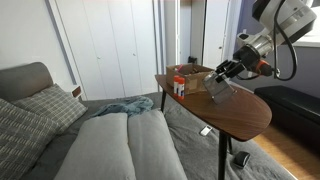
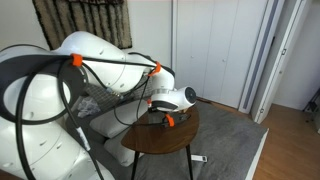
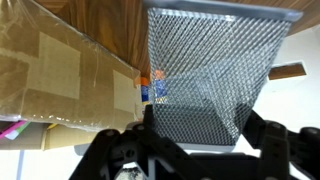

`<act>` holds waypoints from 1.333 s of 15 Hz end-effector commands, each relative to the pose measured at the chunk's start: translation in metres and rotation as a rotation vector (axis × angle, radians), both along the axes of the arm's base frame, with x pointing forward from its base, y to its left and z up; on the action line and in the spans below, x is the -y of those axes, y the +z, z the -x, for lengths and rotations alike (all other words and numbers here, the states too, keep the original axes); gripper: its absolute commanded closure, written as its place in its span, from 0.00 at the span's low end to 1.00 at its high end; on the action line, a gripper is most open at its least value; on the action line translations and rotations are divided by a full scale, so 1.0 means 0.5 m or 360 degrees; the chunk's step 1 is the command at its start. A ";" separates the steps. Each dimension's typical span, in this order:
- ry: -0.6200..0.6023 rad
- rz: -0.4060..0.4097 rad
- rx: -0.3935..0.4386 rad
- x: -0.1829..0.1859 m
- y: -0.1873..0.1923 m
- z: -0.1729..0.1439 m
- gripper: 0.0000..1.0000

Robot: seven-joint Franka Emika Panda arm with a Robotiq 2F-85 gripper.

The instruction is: Turn the basket upside down then put one stick of glue on top of the basket

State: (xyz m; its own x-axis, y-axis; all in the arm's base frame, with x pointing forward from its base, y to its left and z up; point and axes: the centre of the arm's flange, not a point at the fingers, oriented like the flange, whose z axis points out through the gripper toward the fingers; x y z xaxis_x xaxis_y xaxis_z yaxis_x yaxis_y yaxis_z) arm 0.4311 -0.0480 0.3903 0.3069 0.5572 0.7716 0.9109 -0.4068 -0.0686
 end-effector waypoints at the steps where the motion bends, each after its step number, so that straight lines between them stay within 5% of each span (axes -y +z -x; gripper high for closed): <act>1: -0.0037 -0.0011 0.0060 0.029 -0.016 0.032 0.28; 2: -0.0041 -0.0006 0.0067 0.035 -0.015 0.034 0.05; 4: -0.0051 0.0011 0.0064 0.046 -0.014 0.041 0.00; 13: -0.0099 0.0173 -0.0019 0.001 0.054 0.042 0.00; 20: -0.0090 0.0684 -0.0172 -0.204 0.148 -0.016 0.00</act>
State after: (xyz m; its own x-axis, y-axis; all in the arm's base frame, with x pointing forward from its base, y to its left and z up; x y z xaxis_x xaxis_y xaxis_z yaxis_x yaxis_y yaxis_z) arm 0.4274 0.0150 0.4412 0.3963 0.7277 0.5599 0.8799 -0.4751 -0.0053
